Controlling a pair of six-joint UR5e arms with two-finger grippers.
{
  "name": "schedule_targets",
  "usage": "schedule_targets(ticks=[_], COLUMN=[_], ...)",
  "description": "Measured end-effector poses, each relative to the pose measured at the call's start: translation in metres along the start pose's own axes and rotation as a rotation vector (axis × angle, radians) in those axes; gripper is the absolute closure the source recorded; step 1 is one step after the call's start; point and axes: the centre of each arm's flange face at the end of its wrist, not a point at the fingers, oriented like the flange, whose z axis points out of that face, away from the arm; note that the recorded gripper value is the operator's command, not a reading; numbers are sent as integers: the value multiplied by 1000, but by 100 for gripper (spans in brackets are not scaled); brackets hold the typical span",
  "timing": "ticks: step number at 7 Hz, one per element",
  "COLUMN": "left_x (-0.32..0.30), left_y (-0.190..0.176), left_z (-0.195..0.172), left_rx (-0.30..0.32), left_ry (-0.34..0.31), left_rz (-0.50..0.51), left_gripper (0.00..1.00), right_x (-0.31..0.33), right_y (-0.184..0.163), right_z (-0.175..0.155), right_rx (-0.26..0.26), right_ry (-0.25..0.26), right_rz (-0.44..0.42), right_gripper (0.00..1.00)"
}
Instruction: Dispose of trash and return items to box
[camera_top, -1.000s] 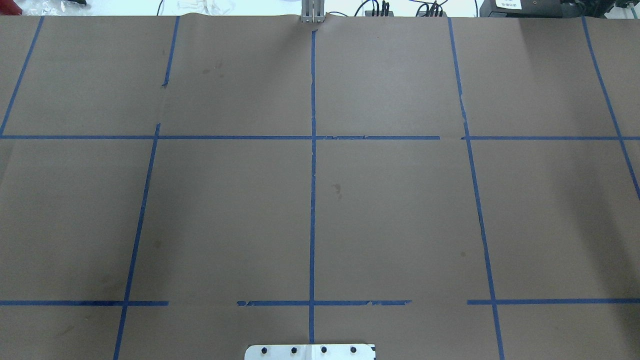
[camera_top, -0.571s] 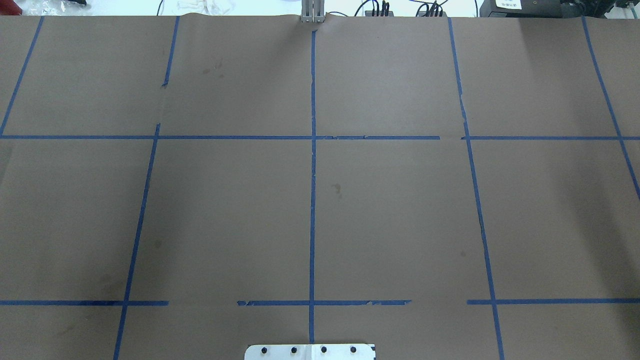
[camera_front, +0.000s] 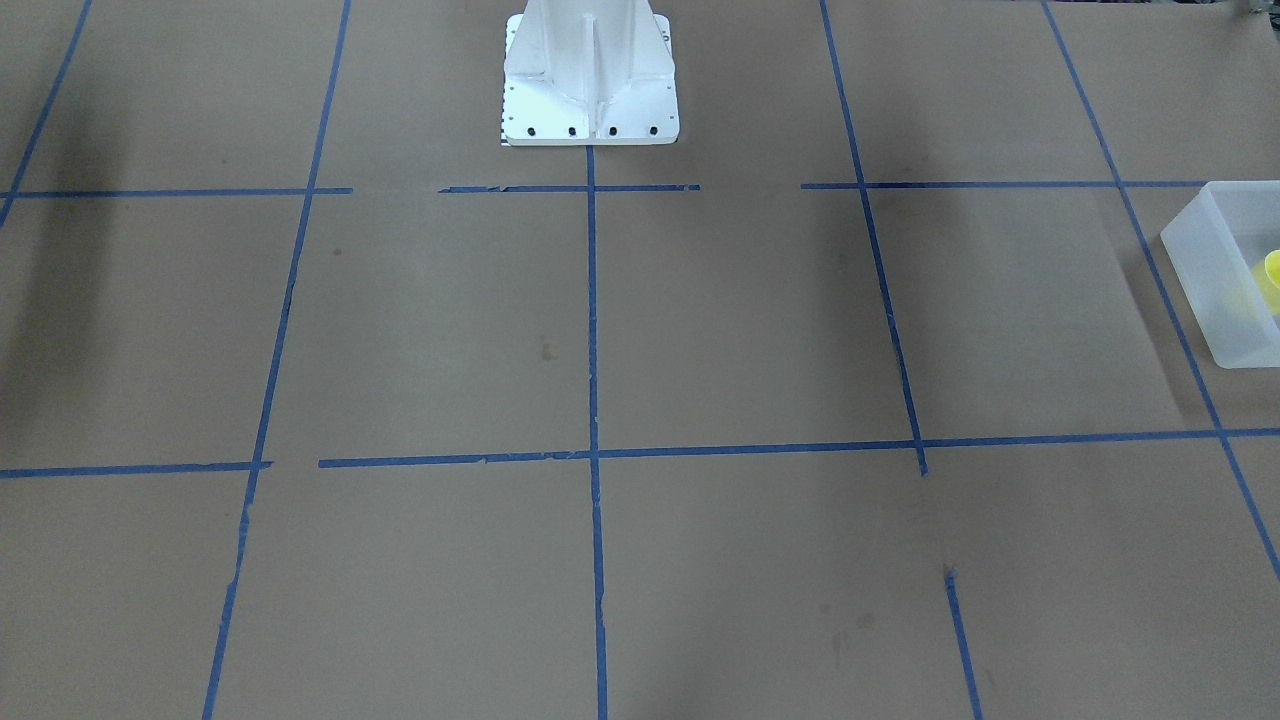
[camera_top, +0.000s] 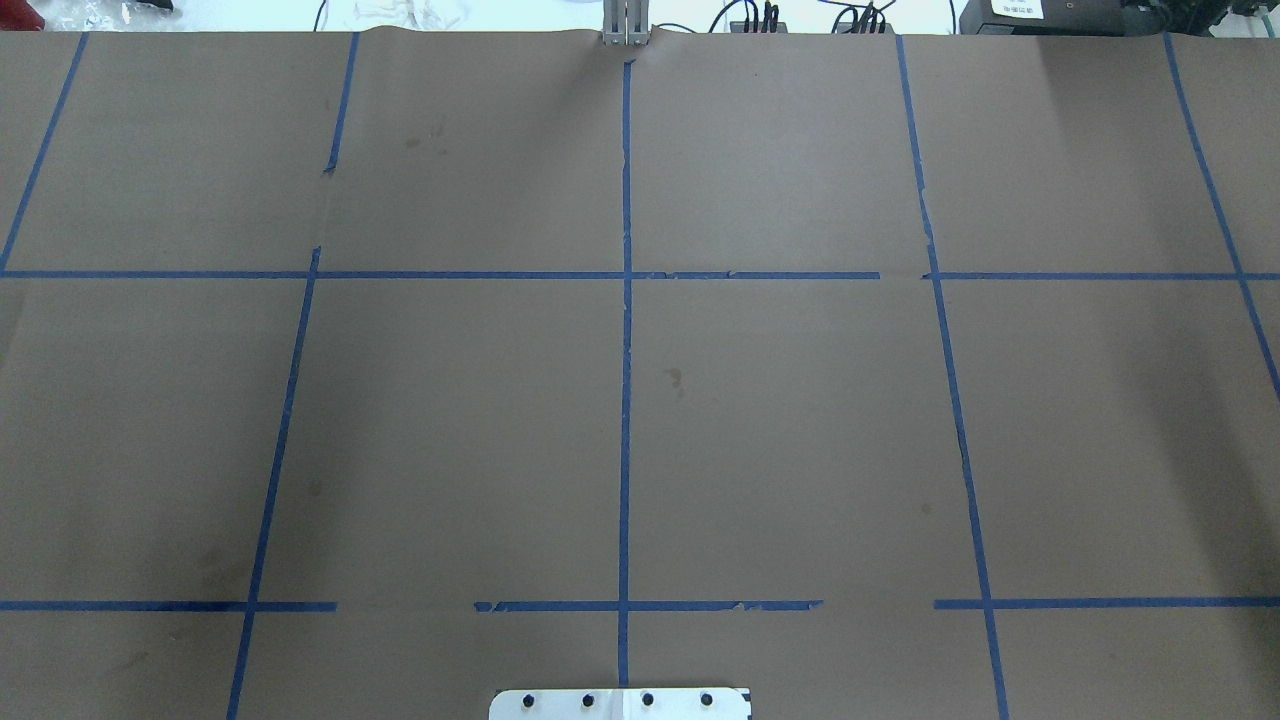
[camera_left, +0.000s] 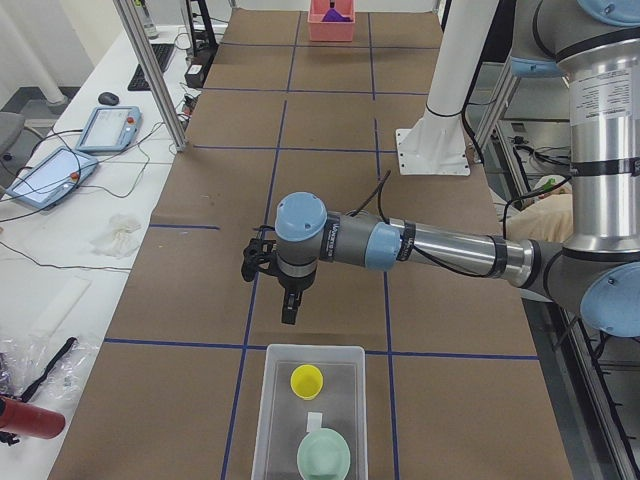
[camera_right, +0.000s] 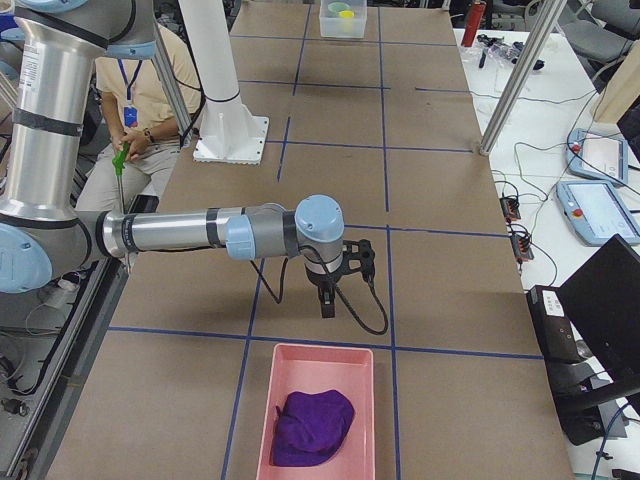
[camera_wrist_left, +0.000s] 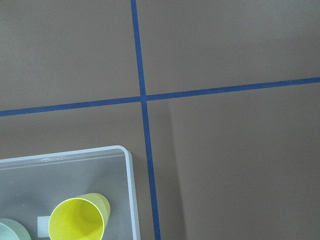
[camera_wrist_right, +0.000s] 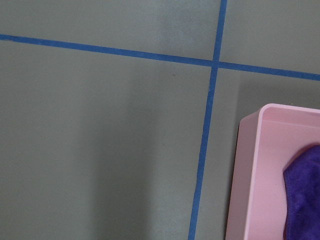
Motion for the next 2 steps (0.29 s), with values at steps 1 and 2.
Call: schedule_targets(ticks=[1, 2], left_x=[0, -1], left_y=[-2, -3], left_z=[0, 1], left_rx=[0, 1], left_ry=[0, 0], left_rz=[0, 1], left_gripper=[0, 0], right_x=[0, -1], right_y=[0, 0], right_z=[0, 0], right_rx=[0, 1], right_ry=[-1, -5], right_rz=[-1, -2], right_gripper=[0, 0])
